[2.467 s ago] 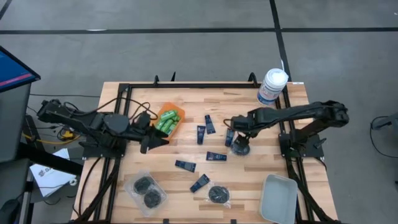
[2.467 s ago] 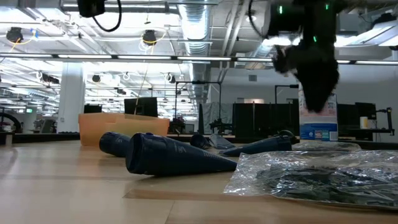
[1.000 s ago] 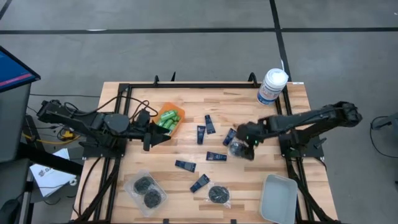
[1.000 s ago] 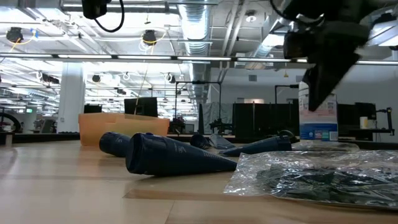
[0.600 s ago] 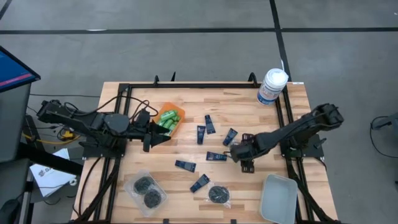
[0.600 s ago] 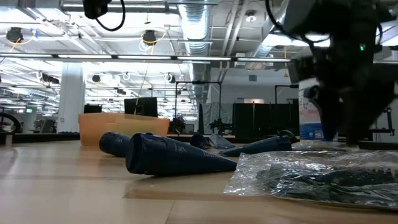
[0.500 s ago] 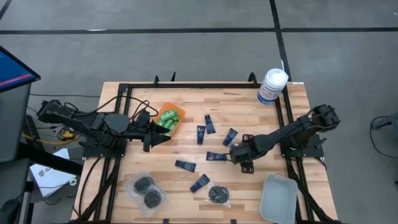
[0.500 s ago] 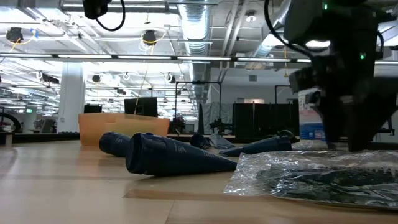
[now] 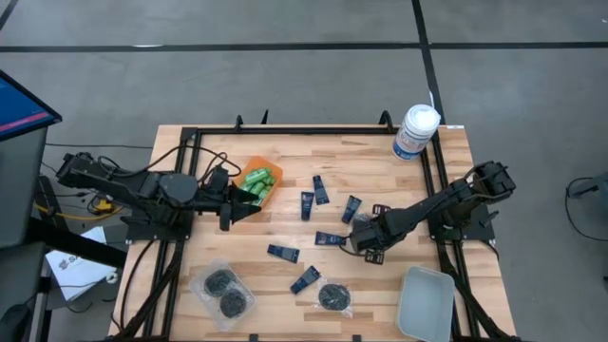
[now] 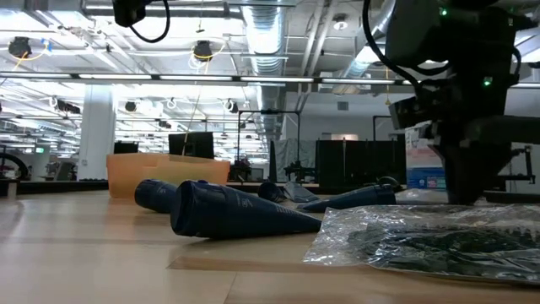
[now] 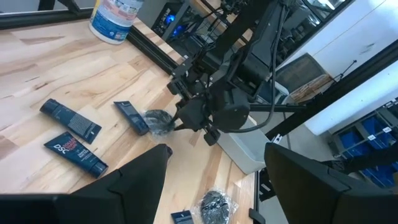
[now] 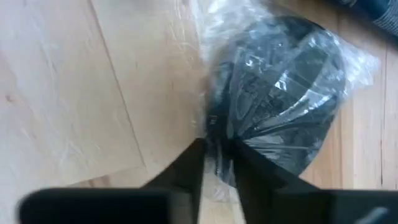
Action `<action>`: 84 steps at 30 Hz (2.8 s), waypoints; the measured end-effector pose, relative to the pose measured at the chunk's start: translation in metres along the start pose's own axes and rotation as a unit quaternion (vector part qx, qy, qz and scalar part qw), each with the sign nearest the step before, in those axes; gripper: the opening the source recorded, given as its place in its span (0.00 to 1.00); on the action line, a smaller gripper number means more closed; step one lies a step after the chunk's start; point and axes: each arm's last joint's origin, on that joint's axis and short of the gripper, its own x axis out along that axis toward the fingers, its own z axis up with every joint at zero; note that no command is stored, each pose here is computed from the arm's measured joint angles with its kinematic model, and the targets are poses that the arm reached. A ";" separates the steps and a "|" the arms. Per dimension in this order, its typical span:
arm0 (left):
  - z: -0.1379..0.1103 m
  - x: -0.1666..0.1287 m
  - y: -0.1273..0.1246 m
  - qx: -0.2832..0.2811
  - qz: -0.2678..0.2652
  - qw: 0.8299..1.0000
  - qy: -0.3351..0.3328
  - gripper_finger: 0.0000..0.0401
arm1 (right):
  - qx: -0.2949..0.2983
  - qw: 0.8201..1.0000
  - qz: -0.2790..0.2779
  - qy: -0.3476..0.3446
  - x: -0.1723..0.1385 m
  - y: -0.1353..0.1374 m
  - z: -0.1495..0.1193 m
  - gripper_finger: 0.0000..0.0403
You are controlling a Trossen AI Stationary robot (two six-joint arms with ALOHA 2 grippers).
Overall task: Pick & Place Travel size toiletries
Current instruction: Put the black hairbrush into the transparent bin
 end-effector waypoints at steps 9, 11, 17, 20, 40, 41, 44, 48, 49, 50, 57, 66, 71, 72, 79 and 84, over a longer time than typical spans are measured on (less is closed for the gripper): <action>0.001 0.000 0.001 -0.001 0.008 1.000 -0.009 0.66 | -0.014 1.000 -0.003 0.026 -0.016 -0.003 0.001 0.02; 0.002 0.001 0.002 -0.002 0.013 1.000 -0.013 0.66 | -0.012 1.000 0.003 0.015 -0.025 -0.006 0.000 0.01; 0.009 0.003 0.009 0.017 0.032 0.999 -0.031 0.66 | 0.028 0.998 0.042 -0.049 -0.058 -0.024 -0.003 0.00; 0.014 0.005 0.012 0.048 0.042 0.997 -0.045 0.66 | 0.059 0.992 0.066 -0.091 -0.077 -0.036 -0.006 0.00; 0.036 0.083 0.039 0.243 -0.084 0.966 -0.025 0.66 | 0.060 0.907 0.145 -0.391 -0.204 -0.080 0.042 0.00; 0.036 0.088 0.042 0.248 -0.088 0.965 -0.023 0.66 | 0.055 0.904 0.149 -0.397 -0.207 -0.080 0.046 0.00; 0.035 0.102 0.048 0.251 -0.097 0.963 -0.021 0.66 | 0.035 0.906 0.153 -0.392 -0.209 -0.077 0.053 0.00; 0.035 0.115 0.057 0.251 -0.108 0.962 -0.021 0.66 | 0.016 0.908 0.161 -0.387 -0.210 -0.073 0.063 0.00; 0.034 0.119 0.058 0.254 -0.115 0.960 -0.021 0.66 | 0.013 0.907 0.162 -0.388 -0.210 -0.072 0.066 0.00; 0.034 0.122 0.058 0.260 -0.120 0.958 -0.024 0.66 | 0.010 0.907 0.162 -0.389 -0.210 -0.072 0.068 0.00; 0.025 0.133 0.059 0.267 -0.158 0.951 -0.002 0.66 | 0.007 0.900 0.162 -0.404 -0.209 -0.075 0.076 0.00; 0.026 0.137 0.061 0.280 -0.159 0.947 -0.014 0.57 | 0.002 0.891 0.178 -0.418 -0.205 -0.079 0.087 0.00; 0.027 0.136 0.060 0.280 -0.161 0.946 -0.019 0.35 | 0.004 0.894 0.177 -0.412 -0.200 -0.080 0.092 0.00; 0.027 0.136 0.060 0.280 -0.161 0.946 -0.019 0.31 | 0.003 0.892 0.180 -0.415 -0.200 -0.080 0.093 0.00; 0.027 0.136 0.059 0.280 -0.168 0.945 -0.020 0.05 | 0.008 0.891 0.182 -0.416 -0.199 -0.085 0.095 0.00; 0.028 0.136 0.059 0.251 -0.168 0.953 -0.018 0.09 | 0.012 0.890 0.176 -0.420 -0.200 -0.092 0.095 0.08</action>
